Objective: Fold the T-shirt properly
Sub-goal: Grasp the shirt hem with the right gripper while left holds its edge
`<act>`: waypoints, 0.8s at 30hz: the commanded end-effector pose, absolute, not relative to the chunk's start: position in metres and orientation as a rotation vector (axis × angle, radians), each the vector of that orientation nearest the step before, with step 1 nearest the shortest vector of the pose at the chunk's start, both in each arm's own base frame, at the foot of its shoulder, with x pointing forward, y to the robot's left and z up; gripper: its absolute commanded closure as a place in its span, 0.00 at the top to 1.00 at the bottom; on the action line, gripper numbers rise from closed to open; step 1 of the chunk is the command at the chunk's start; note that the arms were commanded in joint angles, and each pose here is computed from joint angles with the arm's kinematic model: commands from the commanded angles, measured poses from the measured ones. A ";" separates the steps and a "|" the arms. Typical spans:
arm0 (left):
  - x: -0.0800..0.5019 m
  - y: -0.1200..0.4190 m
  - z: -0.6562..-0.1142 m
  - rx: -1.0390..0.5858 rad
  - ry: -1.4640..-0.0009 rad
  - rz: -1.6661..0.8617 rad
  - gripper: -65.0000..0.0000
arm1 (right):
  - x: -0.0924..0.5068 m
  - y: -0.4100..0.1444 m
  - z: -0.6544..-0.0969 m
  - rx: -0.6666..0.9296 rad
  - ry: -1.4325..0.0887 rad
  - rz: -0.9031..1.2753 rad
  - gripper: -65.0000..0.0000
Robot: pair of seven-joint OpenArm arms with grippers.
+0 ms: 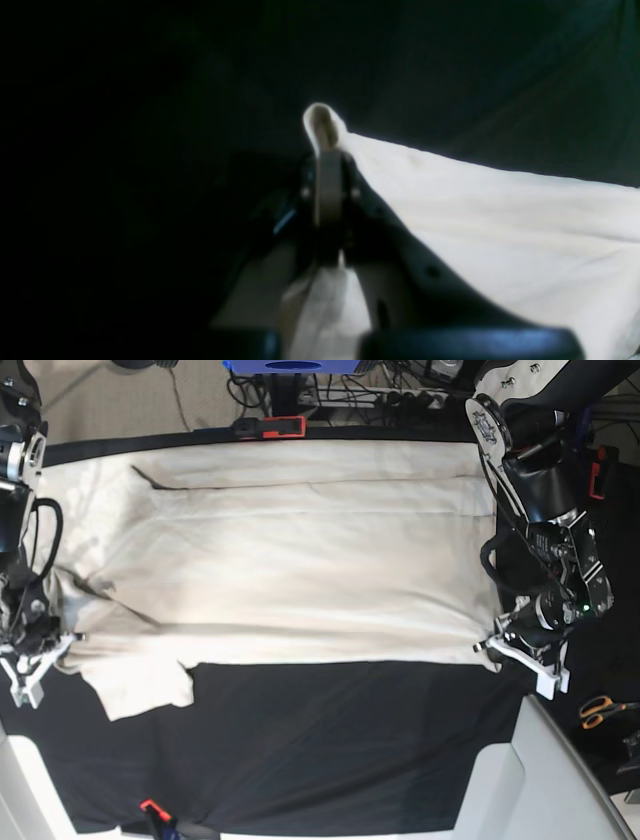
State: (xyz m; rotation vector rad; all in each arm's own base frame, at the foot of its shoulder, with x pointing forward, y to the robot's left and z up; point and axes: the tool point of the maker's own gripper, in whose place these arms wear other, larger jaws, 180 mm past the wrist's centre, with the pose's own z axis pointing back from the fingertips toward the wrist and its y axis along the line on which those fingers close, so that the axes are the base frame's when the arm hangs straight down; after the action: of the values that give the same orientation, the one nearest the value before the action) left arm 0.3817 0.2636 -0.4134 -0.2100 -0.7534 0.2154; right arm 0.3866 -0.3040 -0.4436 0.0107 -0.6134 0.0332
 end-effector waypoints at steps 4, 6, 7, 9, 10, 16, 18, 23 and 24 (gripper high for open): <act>0.396 0.271 -0.393 -0.202 -0.811 0.209 0.00 | 0.415 -0.317 -0.410 -0.017 -0.735 0.036 0.00; 0.396 0.272 -0.393 -0.201 -0.810 0.208 0.00 | 0.418 -0.316 -0.408 -0.016 -0.757 0.036 0.00; 0.396 0.272 -0.393 -0.201 -0.810 0.208 0.00 | 0.419 -0.316 -0.407 -0.015 -0.768 0.036 0.00; 0.396 0.271 -0.393 -0.202 -0.811 0.209 0.00 | 0.421 -0.316 -0.405 -0.015 -0.782 0.036 0.00; 0.395 0.271 -0.393 -0.202 -0.809 0.209 0.00 | 0.422 -0.316 -0.404 -0.015 -0.787 0.036 0.00; 0.396 0.271 -0.393 -0.202 -0.810 0.207 0.00 | 0.433 -0.299 -0.400 -0.021 -0.780 0.122 0.01; 0.397 0.271 -0.392 -0.201 -0.812 0.203 0.00 | 0.435 -0.293 -0.400 -0.033 -0.784 0.178 0.00; 0.397 0.270 -0.392 -0.199 -0.812 0.201 0.00 | 0.443 -0.285 -0.395 -0.043 -0.803 0.238 0.00; 0.396 0.271 -0.393 -0.199 -0.812 0.202 0.00 | 0.445 -0.284 -0.394 -0.043 -0.807 0.238 0.00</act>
State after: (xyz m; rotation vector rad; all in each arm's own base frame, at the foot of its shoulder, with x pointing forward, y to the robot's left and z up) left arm 0.3806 0.2628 -0.4144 -0.2091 -0.7394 0.2103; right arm 0.4248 -0.2755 -0.4205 -0.0211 -0.7331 0.2394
